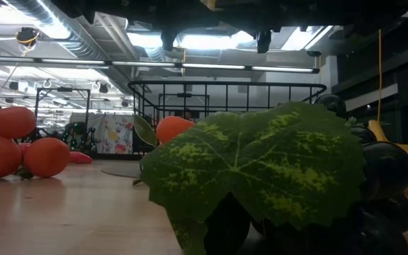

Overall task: Build produce basket
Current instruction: Put the yellow pear into the wire basket

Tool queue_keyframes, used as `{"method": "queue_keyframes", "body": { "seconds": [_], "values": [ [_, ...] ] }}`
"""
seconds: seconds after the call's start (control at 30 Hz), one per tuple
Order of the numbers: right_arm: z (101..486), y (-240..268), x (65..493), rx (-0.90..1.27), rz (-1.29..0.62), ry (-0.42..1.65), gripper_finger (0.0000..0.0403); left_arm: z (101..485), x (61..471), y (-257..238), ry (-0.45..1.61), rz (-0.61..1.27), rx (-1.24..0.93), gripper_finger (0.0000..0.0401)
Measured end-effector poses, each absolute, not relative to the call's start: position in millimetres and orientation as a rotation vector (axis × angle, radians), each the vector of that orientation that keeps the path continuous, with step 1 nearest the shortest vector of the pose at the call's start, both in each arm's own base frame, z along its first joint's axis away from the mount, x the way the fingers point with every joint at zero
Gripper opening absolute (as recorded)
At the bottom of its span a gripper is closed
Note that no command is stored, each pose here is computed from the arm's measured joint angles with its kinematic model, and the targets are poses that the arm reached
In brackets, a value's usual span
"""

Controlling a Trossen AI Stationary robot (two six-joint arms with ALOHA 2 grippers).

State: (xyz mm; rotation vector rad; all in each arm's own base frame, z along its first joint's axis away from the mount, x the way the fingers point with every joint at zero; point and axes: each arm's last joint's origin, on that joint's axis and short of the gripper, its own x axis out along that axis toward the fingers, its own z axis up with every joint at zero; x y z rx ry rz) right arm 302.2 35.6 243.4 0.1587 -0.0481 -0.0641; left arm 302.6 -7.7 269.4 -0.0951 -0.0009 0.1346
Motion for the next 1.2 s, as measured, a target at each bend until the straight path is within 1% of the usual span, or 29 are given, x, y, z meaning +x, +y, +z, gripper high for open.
{"method": "queue_keyframes", "body": {
  "seconds": [0.1, 0.2, 0.47, 0.57, 0.8, 1.07, 1.2],
  "values": [
    [243, 36, 302, 0.160, -0.064, -0.048, 0.0129, 270, 303, -8, -0.003, 0.135, -0.095, 0.0000],
    [242, 35, 302, 0.157, -0.073, -0.033, 0.0137, 269, 303, -8, -0.001, 0.134, -0.094, 0.0000],
    [235, 34, 302, 0.144, -0.128, 0.039, 0.0139, 267, 302, -7, 0.014, 0.136, -0.092, 0.0000],
    [224, 34, 302, 0.130, -0.130, 0.129, 0.0139, 276, 302, -8, -0.045, 0.130, -0.097, 0.0000],
    [207, 33, 297, 0.220, -0.165, 0.300, 0.0139, 272, 302, -8, -0.024, 0.128, -0.095, 0.0000],
    [206, 34, 297, 0.249, -0.143, 0.317, 0.0139, 272, 302, -8, -0.016, 0.128, -0.094, 0.0000],
    [201, 34, 294, 0.268, -0.153, 0.381, 0.0139, 271, 303, -8, -0.014, 0.127, -0.094, 0.0000]
  ]
}}
